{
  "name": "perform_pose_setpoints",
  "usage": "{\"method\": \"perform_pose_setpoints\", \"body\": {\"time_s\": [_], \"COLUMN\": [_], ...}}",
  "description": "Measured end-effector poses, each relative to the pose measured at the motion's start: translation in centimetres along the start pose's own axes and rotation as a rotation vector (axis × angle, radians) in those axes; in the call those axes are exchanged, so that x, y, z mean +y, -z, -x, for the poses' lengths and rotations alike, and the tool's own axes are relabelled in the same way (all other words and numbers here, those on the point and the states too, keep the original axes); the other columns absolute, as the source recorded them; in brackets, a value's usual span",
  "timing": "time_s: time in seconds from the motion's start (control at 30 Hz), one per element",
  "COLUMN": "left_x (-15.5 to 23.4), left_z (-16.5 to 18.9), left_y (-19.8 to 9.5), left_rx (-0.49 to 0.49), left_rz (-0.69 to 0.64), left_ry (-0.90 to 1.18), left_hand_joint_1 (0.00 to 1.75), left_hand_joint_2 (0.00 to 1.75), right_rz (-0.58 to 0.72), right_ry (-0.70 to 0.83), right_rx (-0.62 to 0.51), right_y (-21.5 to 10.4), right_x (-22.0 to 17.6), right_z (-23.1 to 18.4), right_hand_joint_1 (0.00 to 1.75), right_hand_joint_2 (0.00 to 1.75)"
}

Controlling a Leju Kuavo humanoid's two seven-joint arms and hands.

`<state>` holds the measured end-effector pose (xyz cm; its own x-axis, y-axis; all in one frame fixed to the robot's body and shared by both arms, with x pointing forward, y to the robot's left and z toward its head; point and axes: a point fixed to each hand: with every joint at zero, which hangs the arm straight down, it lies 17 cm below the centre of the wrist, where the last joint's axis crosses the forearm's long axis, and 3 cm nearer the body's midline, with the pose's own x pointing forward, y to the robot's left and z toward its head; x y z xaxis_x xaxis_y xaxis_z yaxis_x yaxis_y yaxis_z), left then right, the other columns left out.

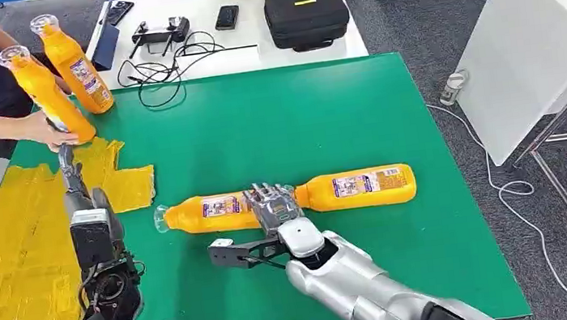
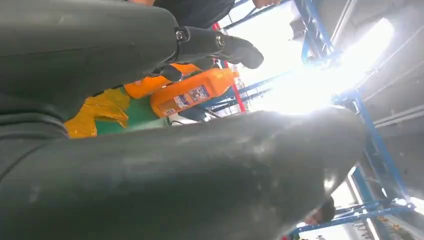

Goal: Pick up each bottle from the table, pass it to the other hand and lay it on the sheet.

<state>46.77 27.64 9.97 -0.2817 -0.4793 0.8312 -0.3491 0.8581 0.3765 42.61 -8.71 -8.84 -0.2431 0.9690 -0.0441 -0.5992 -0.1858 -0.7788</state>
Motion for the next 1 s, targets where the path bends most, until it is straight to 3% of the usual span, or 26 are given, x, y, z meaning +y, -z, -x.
{"method": "perform_pose_setpoints", "body": {"time_s": [0.1, 0.13, 1.0], "left_x": [0.1, 0.1, 0.1], "left_z": [-0.4, -0.5, -1.0], "left_y": [0.1, 0.2, -0.8], "left_rx": [-0.006, -0.009, -0.017], "left_rz": [-0.007, -0.009, 0.006], "left_ry": [-0.009, -0.011, -0.045], "left_hand_joint_1": [0.0, 0.0, 0.0], "left_hand_joint_2": [0.0, 0.0, 0.0], "right_rz": [-0.022, -0.028, -0.044], "right_ry": [-0.009, -0.013, -0.025], "right_rx": [0.01, 0.012, 0.011], "right_y": [0.0, 0.0, 0.0], "right_x": [0.5, 0.7, 1.2], "right_z": [0.5, 0.6, 1.3], "right_hand_joint_1": [0.0, 1.73, 1.75], "right_hand_joint_2": [1.75, 1.75, 1.75]}}
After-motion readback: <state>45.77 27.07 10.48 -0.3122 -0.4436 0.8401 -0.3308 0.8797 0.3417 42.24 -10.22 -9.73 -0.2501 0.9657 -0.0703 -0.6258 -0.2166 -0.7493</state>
